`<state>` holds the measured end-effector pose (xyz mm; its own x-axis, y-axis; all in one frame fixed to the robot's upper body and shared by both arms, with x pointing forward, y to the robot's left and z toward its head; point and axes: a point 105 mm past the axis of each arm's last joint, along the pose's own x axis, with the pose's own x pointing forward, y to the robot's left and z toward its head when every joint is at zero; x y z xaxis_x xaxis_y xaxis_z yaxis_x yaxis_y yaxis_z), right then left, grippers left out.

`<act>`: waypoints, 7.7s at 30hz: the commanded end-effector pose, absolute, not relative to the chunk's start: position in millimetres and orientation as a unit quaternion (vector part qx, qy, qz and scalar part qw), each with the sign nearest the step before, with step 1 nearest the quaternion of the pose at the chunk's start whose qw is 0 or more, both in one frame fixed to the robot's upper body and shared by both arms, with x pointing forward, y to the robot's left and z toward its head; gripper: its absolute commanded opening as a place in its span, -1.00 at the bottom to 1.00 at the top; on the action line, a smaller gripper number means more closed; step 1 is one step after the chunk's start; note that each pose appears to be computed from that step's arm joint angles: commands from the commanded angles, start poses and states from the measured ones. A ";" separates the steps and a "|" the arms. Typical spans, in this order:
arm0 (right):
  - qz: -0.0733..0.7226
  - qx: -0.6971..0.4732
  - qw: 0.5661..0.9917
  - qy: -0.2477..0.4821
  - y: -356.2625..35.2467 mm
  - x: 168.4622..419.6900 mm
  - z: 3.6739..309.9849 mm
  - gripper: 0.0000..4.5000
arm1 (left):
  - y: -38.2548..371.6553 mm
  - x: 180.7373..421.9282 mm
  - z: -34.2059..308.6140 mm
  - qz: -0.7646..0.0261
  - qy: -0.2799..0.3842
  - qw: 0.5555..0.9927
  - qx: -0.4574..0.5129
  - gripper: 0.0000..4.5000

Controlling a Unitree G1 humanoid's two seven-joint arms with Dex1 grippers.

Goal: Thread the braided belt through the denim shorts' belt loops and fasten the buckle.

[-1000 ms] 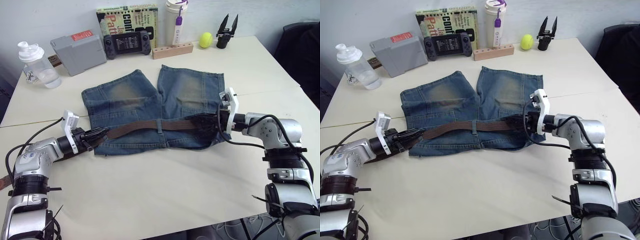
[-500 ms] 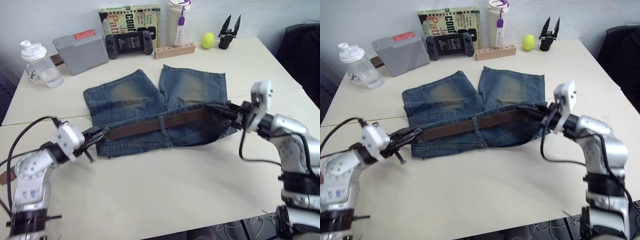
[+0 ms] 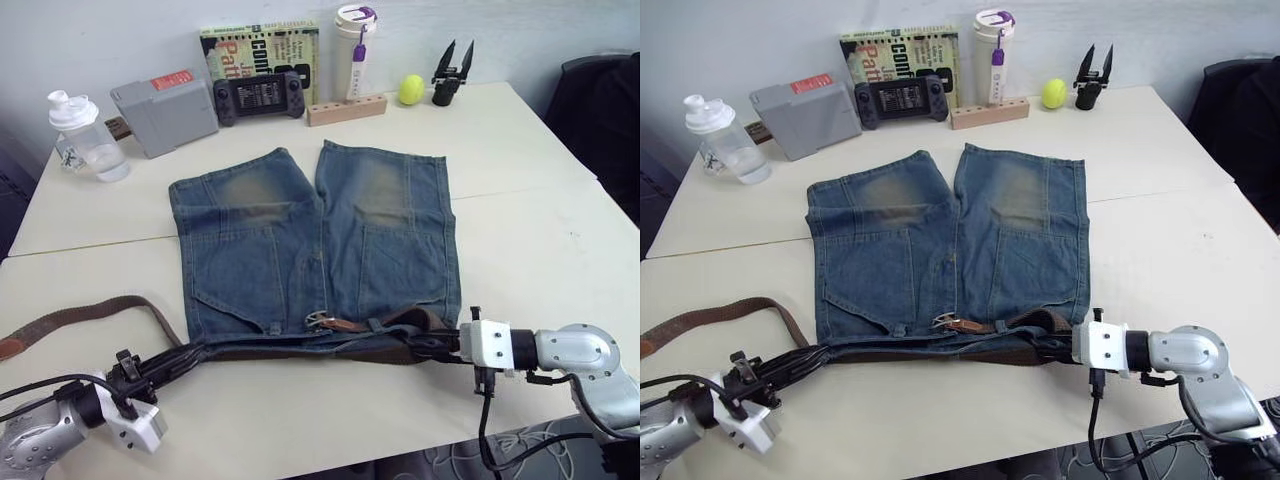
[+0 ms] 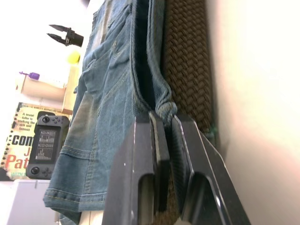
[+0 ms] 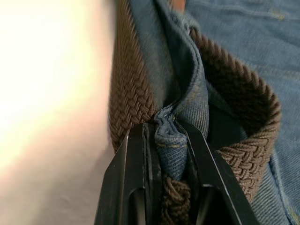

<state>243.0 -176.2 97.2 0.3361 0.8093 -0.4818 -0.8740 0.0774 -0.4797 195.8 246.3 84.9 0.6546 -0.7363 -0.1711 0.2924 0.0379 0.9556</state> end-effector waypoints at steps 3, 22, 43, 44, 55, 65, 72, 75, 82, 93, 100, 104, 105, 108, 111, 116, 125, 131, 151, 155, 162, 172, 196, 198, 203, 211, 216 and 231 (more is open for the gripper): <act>0.521 -0.416 0.730 0.149 -221.0 250.7 82.7 -0.89 | 277.0 186.5 58.9 -0.359 -0.088 0.725 0.582 -0.59; 0.578 -0.282 0.753 0.139 -205.2 225.2 155.0 0.98 | 252.9 207.1 120.2 -0.308 -0.131 0.781 0.528 1.00; 0.435 -0.093 0.874 0.196 -163.4 366.3 144.2 0.98 | 226.5 313.2 115.6 -0.378 0.083 0.916 0.107 1.00; 0.435 -0.102 0.870 0.207 -164.2 366.9 138.9 0.98 | 224.3 316.0 107.6 -0.382 0.096 0.912 0.114 1.00; 0.417 -0.176 0.845 0.286 -172.8 372.3 96.3 -0.34 | 220.6 311.2 49.7 -0.426 0.201 0.851 0.231 -0.23; 0.315 -0.209 0.897 0.229 -174.8 418.6 99.7 -1.00 | 227.3 355.4 48.0 -0.358 0.195 0.868 0.283 -0.96; 0.266 -0.218 0.919 0.190 -175.4 439.9 110.4 -1.00 | 237.1 386.3 48.1 -0.307 0.191 0.870 0.334 -0.96; 0.266 -0.219 0.921 0.183 -174.3 441.6 112.6 -1.00 | 232.6 387.7 51.1 -0.318 0.180 0.873 0.324 -0.96; 0.269 -0.185 0.935 0.134 -168.2 444.1 136.6 -0.86 | 215.9 374.1 71.1 -0.354 0.130 0.892 0.249 -0.83; 0.381 -0.097 0.919 0.037 -129.7 397.1 198.9 0.92 | 227.9 331.8 154.8 -0.251 0.023 0.958 0.141 0.71; 0.479 -0.072 0.875 0.021 -87.6 340.1 198.4 0.92 | 277.5 285.8 189.2 -0.093 -0.014 0.995 0.023 0.71; 0.505 -0.081 0.859 0.020 -78.0 325.6 191.7 0.92 | 306.4 266.0 183.7 -0.001 0.013 0.999 -0.032 0.71; 0.513 -0.086 0.854 0.017 -76.9 322.5 190.9 0.92 | 311.7 261.6 183.6 0.025 0.013 0.998 -0.055 0.71; 0.533 -0.098 0.840 0.016 -79.8 316.2 188.2 1.00 | 327.0 249.2 187.9 0.134 -0.022 0.979 -0.154 0.99; 0.548 -0.101 0.830 0.019 -86.1 312.7 187.4 1.00 | 326.7 241.4 173.3 0.209 0.008 0.959 -0.191 0.99; 0.576 -0.092 0.812 0.014 -89.9 304.6 191.8 1.00 | 334.3 237.0 149.2 0.286 0.054 0.931 -0.222 0.99; 0.633 -0.081 0.770 0.021 -90.4 280.2 188.9 1.00 | 340.8 263.0 136.8 0.280 0.085 0.923 -0.250 0.99; 0.638 -0.079 0.766 0.015 -82.4 271.7 189.7 1.00 | 340.2 271.9 106.8 0.290 0.139 0.910 -0.262 0.99; 0.629 -0.080 0.773 0.003 -78.4 277.4 196.4 1.00 | 343.6 260.9 100.5 0.309 0.129 0.907 -0.254 -0.66; 0.625 -0.081 0.776 0.002 -78.0 279.2 195.6 1.00 | 343.8 274.2 143.3 0.276 0.056 0.950 -0.134 -0.66; 0.599 -0.100 0.794 -0.020 -74.3 284.0 199.2 1.00 | 227.9 307.1 206.6 -0.054 -0.084 0.950 0.294 -0.66; 0.501 -0.407 0.732 -0.217 -38.6 298.6 201.1 1.00 | 160.1 294.4 195.2 -0.278 -0.158 0.830 0.458 -0.66; 0.512 -0.321 0.775 -0.184 -44.5 310.1 200.1 1.00 | 198.0 347.7 198.7 -0.367 -0.023 0.926 0.083 0.97; 0.523 -0.299 0.779 -0.175 -45.6 307.7 201.9 1.00 | 194.1 360.9 197.2 -0.389 -0.013 0.917 0.084 0.97; 0.544 -0.241 0.788 -0.157 -50.2 297.9 212.1 1.00 | 178.4 399.4 180.4 -0.433 0.030 0.893 0.114 0.97; 0.544 -0.212 0.801 -0.134 -56.7 290.6 216.4 1.00 | 159.9 418.9 155.2 -0.469 0.084 0.865 0.161 0.97; 0.538 -0.211 0.806 -0.131 -58.7 290.0 218.7 1.00 | 158.3 420.1 153.7 -0.474 0.080 0.858 0.181 0.19; 0.501 -0.302 0.797 -0.152 -54.4 306.9 211.6 1.00 | 165.3 407.9 192.0 -0.438 -0.048 0.812 0.383 -0.97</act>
<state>309.2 -56.7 203.7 0.4541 0.8871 -0.0833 -0.7505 0.3304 -0.5723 410.1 168.6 166.4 0.5886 -0.7438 -0.3168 0.7520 0.3598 0.5523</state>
